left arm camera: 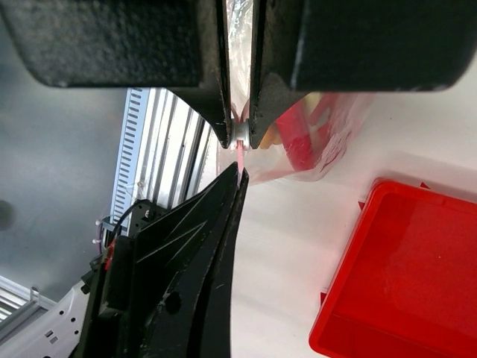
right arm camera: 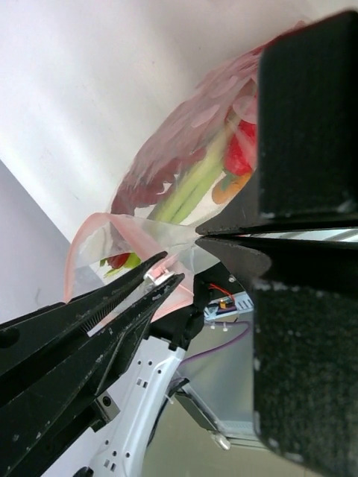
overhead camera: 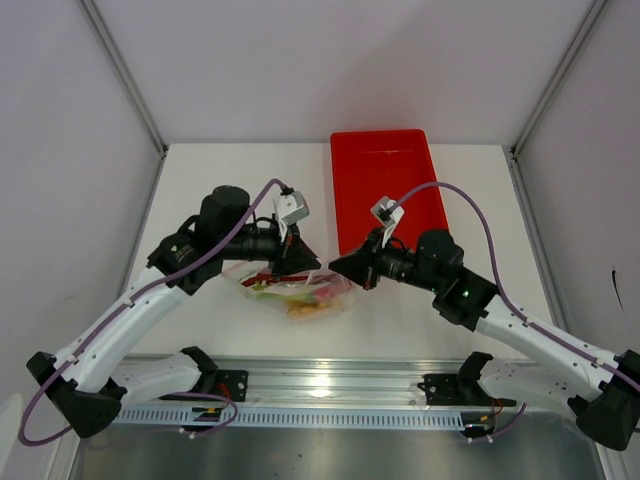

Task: Place the food in the zip-top bag and seal the zipper
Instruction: Zip the zipper food storage bag at the center of the board.

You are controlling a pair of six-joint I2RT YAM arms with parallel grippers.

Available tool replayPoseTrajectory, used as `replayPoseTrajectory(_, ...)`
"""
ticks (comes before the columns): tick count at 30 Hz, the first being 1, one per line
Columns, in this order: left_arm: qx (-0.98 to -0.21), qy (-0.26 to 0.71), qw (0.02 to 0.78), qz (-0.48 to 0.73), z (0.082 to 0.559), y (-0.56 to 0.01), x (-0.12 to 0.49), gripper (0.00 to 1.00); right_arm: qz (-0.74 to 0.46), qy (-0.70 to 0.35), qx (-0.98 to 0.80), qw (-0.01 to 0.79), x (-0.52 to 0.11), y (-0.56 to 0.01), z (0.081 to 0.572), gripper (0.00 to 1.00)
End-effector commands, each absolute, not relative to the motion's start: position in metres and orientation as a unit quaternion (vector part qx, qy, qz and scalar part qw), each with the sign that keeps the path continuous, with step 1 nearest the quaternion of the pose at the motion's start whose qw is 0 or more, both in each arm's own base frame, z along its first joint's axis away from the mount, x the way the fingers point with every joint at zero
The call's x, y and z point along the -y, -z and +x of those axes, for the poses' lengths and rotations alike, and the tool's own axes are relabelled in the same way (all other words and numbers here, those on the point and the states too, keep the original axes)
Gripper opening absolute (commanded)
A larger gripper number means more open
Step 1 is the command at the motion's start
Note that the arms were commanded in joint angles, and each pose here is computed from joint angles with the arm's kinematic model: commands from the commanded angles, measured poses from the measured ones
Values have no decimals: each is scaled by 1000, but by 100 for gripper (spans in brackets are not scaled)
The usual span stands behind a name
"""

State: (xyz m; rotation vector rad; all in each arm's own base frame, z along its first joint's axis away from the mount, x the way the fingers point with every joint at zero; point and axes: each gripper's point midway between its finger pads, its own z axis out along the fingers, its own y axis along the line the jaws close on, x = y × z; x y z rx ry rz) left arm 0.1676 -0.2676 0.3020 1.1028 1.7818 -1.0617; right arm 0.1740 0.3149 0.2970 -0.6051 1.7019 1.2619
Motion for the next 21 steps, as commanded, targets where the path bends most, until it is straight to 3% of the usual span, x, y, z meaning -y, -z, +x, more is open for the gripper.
replayPoseTrajectory(1,-705,424,375,427,161,-305,262,0,-294,-528,-661,446,-325,-310,173,0)
replayPoseTrajectory(3,-690,439,378,434,159,-318,267,1,-327,-531,-662,415,-328,-303,163,10)
replayPoseTrajectory(4,-686,443,377,437,158,-320,269,0,-334,-528,-659,419,-328,-308,163,23)
replayPoseTrajectory(7,-675,455,375,443,158,-330,273,1,-362,-514,-661,409,-325,-305,159,38)
replayPoseTrajectory(8,-673,459,372,445,157,-331,274,0,-375,-505,-664,405,-324,-300,160,39)
replayPoseTrajectory(12,-666,470,365,451,154,-333,277,0,-407,-502,-657,387,-324,-299,161,34)
replayPoseTrajectory(18,-675,468,351,449,154,-327,277,1,-457,-522,-632,345,-329,-303,155,14)
replayPoseTrajectory(21,-673,471,351,450,154,-328,278,1,-469,-538,-622,323,-330,-303,151,15)
